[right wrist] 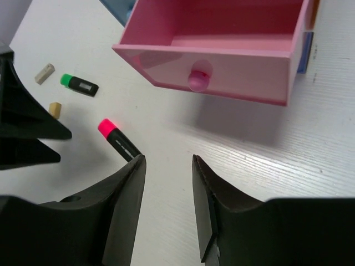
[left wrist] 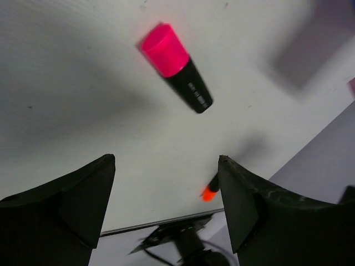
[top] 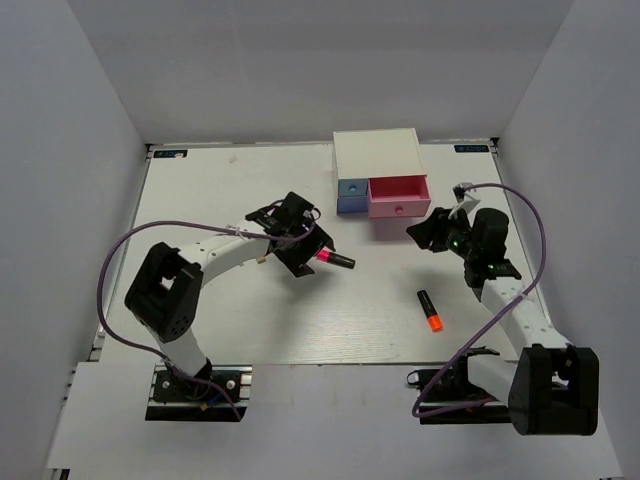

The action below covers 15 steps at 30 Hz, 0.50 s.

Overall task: Sort the stationery into containers
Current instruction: Pick up the pen from the center of the board.

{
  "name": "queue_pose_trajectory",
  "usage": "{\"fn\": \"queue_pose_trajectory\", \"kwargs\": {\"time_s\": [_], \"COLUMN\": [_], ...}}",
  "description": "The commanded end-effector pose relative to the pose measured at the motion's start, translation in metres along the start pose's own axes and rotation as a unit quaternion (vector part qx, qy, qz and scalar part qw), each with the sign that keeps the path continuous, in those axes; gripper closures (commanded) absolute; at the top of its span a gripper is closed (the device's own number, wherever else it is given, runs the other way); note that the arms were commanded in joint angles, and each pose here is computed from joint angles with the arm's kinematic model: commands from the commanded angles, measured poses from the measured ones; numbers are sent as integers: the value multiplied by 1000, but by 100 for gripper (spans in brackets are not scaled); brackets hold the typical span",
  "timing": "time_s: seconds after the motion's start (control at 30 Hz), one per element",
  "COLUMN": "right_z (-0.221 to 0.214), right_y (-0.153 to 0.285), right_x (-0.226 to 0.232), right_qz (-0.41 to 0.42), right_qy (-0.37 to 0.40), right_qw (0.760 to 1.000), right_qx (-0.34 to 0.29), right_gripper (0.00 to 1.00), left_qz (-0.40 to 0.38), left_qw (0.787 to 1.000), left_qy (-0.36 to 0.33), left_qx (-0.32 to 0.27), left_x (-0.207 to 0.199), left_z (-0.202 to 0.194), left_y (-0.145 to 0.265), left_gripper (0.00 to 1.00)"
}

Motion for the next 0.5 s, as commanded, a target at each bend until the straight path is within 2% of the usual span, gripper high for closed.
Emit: {"fn": "queue_pose_trajectory", "kwargs": {"time_s": [0.0,0.1,0.13,0.17,0.3,0.47], "right_z": [-6,-3,-2,-2,0,2], "right_y": [10,16,17,18,24,32], "right_x": [-7,-6,-4,-6,-3,-14], "right_qz": [-13,-15,-14,-18,-20,-44], "right_qy": [27,28,29,29,38,36], "right_qw": [1000,999,999,999,998,997], "right_qx": [-3,-17,-22,-25,-36,-54], "right_gripper": [55,56,56,56,56,56], "left_qz": [13,37,64,62,143,150], "left_qw": [992,989,987,987,978,978], "left_qy": [112,133,141,147,154,148], "left_qx": [-61,-54,-44,-39,13,4], "left_x": [-31,-40,-35,-49,-36,-35], "left_z": [20,21,20,23,10,9], "left_y": [13,-4,-21,-21,-42,-41], "left_gripper": [15,14,14,16,20,21]}}
Point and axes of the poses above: each gripper's point midway between its finger pads, its own y axis back along the fingers, its own x axis along the line the jaws close on, z = x × y, the point moved 4 cm from there along y, back along the fingers, and after that the axes turned 6 degrees about -y, right-handed, at the moved point
